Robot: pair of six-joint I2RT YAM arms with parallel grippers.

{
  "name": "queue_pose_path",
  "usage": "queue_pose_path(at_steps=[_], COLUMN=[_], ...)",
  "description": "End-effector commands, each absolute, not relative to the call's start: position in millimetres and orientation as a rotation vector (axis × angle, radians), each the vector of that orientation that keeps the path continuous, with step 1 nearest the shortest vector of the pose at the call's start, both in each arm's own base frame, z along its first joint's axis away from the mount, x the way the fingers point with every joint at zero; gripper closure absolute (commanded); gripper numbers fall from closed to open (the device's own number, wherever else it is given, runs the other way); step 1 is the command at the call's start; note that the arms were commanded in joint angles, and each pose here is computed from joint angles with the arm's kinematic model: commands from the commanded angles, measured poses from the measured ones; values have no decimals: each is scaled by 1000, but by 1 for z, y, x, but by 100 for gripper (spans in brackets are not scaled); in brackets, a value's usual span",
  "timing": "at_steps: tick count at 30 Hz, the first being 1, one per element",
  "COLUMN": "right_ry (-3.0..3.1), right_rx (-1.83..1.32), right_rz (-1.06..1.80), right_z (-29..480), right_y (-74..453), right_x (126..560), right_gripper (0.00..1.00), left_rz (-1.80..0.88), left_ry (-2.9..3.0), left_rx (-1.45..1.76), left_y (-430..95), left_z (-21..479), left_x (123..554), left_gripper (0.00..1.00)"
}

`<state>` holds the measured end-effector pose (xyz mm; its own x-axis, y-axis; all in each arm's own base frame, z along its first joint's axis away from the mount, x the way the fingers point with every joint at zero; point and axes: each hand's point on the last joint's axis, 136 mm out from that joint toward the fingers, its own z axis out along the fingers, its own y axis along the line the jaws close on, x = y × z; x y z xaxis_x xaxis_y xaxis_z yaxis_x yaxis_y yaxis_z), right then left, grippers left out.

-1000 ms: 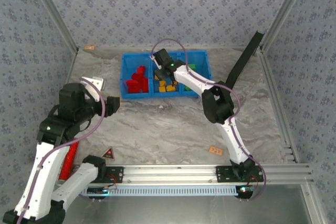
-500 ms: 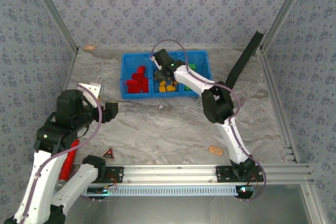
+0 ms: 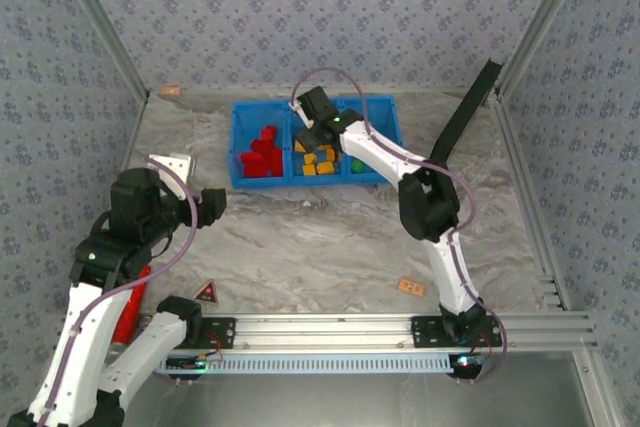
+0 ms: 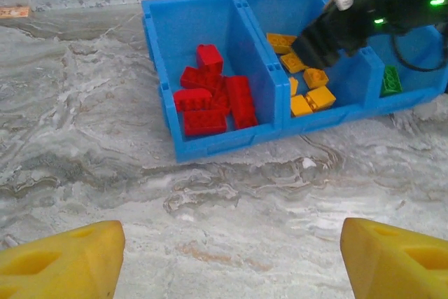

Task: Sort the legos into containers by color
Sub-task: Reset both arms

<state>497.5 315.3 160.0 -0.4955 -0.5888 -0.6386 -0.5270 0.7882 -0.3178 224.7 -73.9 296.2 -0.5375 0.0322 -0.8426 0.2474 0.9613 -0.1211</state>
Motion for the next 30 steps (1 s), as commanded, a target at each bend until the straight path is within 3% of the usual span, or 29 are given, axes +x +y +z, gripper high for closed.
queue_pose_path(at_steps=[1, 6, 10, 15, 21, 30], right_ry=[2121, 2095, 2128, 2171, 2169, 2147], right_rx=[-800, -731, -644, -556, -376, -125], right_rz=[-46, -18, 13, 43, 0, -116], right_z=[222, 256, 257, 234, 197, 155], right_y=[306, 263, 218, 170, 121, 61], right_x=[472, 428, 391, 351, 324, 319], right_gripper=[18, 10, 0, 0, 0, 0], left_rz=[-226, -89, 63, 327, 326, 314], left_ry=[2006, 1909, 1891, 1867, 1765, 1817], left_rx=[85, -14, -92, -272, -347, -198], left_y=[-62, -41, -20, 23, 40, 32], left_z=[314, 318, 299, 247, 188, 134], left_x=[245, 267, 280, 292, 308, 349], left_gripper=[15, 0, 0, 0, 0, 0])
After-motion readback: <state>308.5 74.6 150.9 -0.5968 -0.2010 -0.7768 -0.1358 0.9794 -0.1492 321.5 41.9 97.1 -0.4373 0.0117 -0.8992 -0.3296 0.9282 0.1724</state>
